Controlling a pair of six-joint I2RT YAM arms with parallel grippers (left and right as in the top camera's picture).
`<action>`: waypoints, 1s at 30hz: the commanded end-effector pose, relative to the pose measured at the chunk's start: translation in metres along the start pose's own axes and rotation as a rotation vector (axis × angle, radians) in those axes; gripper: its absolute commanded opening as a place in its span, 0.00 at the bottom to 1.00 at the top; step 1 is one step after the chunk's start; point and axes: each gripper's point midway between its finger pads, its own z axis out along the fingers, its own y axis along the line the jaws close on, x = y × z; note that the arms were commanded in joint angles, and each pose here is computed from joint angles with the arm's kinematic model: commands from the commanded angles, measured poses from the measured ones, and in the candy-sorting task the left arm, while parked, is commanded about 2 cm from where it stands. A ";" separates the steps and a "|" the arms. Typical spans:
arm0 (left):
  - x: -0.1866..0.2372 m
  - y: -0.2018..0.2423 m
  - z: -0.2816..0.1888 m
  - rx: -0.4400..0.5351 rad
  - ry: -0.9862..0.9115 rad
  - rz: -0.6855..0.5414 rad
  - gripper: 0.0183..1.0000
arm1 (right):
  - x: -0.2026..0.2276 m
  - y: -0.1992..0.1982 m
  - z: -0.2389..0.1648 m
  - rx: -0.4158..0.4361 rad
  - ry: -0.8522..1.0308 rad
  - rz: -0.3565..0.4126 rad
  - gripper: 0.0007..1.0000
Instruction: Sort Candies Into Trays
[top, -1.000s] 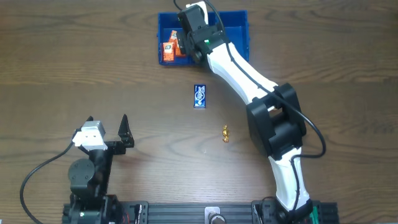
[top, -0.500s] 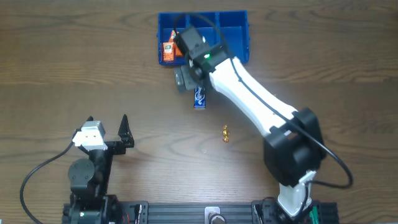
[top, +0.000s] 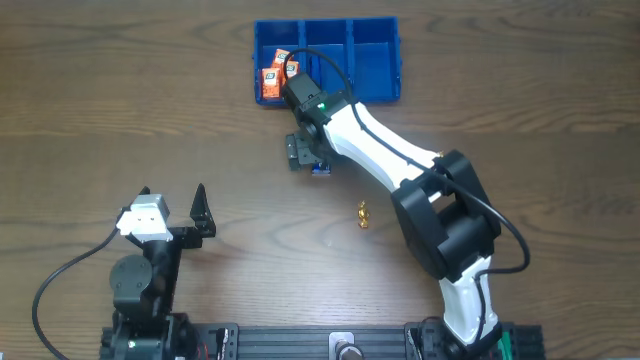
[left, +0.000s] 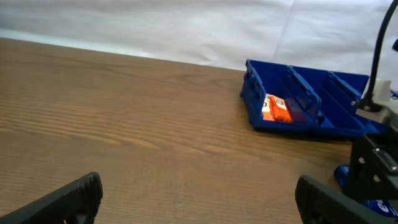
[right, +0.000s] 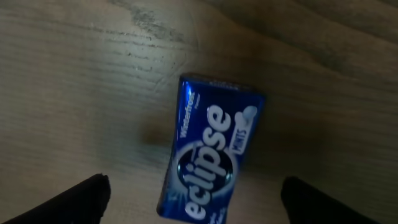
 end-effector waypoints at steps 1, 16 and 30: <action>0.016 0.002 0.001 -0.003 0.050 -0.013 1.00 | 0.010 -0.003 0.021 0.023 0.047 0.019 0.85; 0.016 0.002 0.001 -0.004 0.051 -0.013 1.00 | 0.009 -0.007 0.022 0.047 0.036 0.043 0.16; 0.016 0.002 0.001 -0.004 0.051 -0.013 1.00 | -0.066 -0.041 -0.167 0.164 -0.510 0.114 0.10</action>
